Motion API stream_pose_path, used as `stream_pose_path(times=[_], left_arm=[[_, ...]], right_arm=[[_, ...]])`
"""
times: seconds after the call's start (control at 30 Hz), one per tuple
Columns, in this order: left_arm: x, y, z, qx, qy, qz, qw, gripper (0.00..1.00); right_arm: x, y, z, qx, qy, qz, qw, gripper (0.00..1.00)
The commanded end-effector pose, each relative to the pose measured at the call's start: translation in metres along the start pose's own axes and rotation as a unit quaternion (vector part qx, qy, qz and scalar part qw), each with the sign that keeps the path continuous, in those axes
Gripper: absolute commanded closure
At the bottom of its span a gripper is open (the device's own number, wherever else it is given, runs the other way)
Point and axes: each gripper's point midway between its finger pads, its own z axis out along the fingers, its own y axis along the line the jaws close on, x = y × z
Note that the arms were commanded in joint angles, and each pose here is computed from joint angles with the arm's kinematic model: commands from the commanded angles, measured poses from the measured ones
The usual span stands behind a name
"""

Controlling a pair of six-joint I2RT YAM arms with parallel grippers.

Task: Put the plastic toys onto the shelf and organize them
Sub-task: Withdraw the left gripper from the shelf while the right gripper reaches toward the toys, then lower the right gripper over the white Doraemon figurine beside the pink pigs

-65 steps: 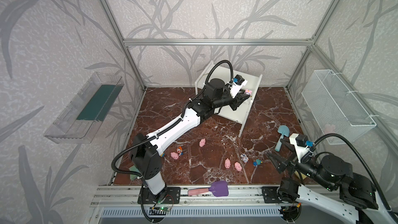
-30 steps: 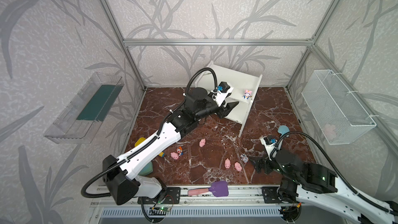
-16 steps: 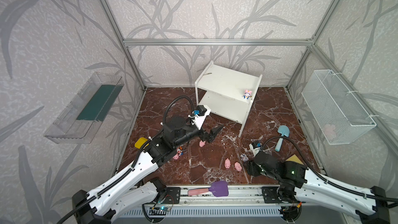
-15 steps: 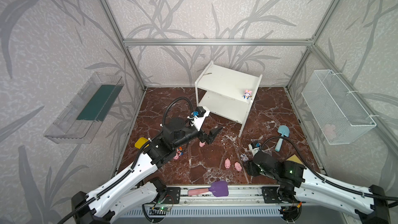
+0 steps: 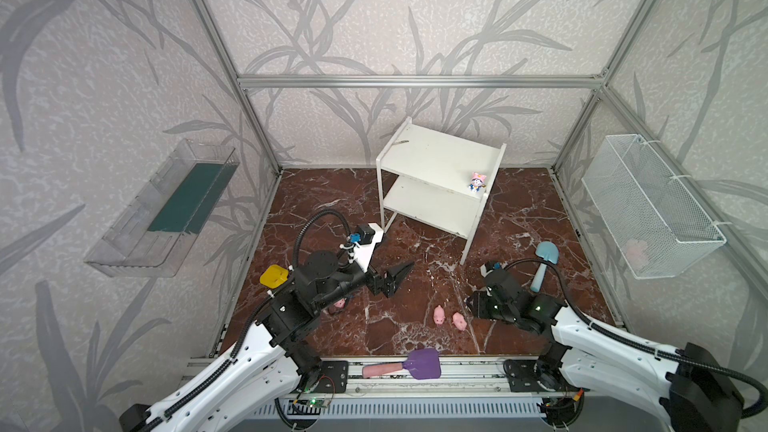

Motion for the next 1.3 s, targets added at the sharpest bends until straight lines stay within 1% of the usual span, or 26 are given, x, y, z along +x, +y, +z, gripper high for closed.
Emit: stream_pose_path(times=[0.0,0.13,0.3,0.43,0.47,0.53,0.67,0.77,0.83,0.9,1.07,1.27], left_arm=[[0.006,0.000,0.000,0.000,0.007,-0.010,1.000,0.01],[0.006,-0.001,0.001,0.002,0.009,-0.010,1.000,0.01],[0.005,-0.001,-0.001,0.003,0.008,-0.010,1.000,0.01],[0.004,-0.001,-0.001,0.003,0.009,-0.011,1.000,0.01],[0.004,-0.002,-0.001,0.003,0.009,-0.012,1.000,0.01],[0.004,-0.003,-0.002,0.006,0.008,-0.012,1.000,0.01],[0.005,-0.004,-0.003,0.009,0.010,-0.016,1.000,0.01],[0.005,-0.005,-0.001,0.013,0.011,-0.018,1.000,0.01],[0.007,-0.005,0.001,0.015,0.014,-0.020,1.000,0.01],[0.008,-0.006,0.003,0.018,0.016,-0.021,0.999,0.01],[0.011,-0.006,0.007,0.022,0.021,-0.024,0.999,0.01],[0.011,-0.007,0.008,0.023,0.022,-0.025,0.999,0.01]], right_arm=[[-0.013,0.024,0.003,-0.038,0.001,-0.020,0.999,0.57],[-0.013,0.033,0.015,-0.040,0.027,-0.035,0.998,0.59],[-0.011,0.059,0.029,-0.076,0.065,-0.078,0.992,0.64],[-0.009,0.092,0.034,-0.115,0.069,-0.155,0.979,0.66],[-0.009,0.099,0.033,-0.111,0.065,-0.173,0.977,0.66],[-0.011,0.104,0.031,-0.100,0.054,-0.189,0.975,0.64],[-0.018,0.096,0.019,-0.090,0.017,-0.175,0.980,0.60],[-0.014,0.086,0.011,-0.088,0.007,-0.162,0.983,0.58],[-0.009,0.083,0.008,-0.094,0.011,-0.155,0.983,0.59],[-0.003,0.086,0.005,-0.110,0.015,-0.150,0.982,0.62],[0.014,0.097,-0.001,-0.142,0.026,-0.153,0.978,0.66],[0.032,0.085,0.010,-0.124,0.063,-0.108,0.984,0.68]])
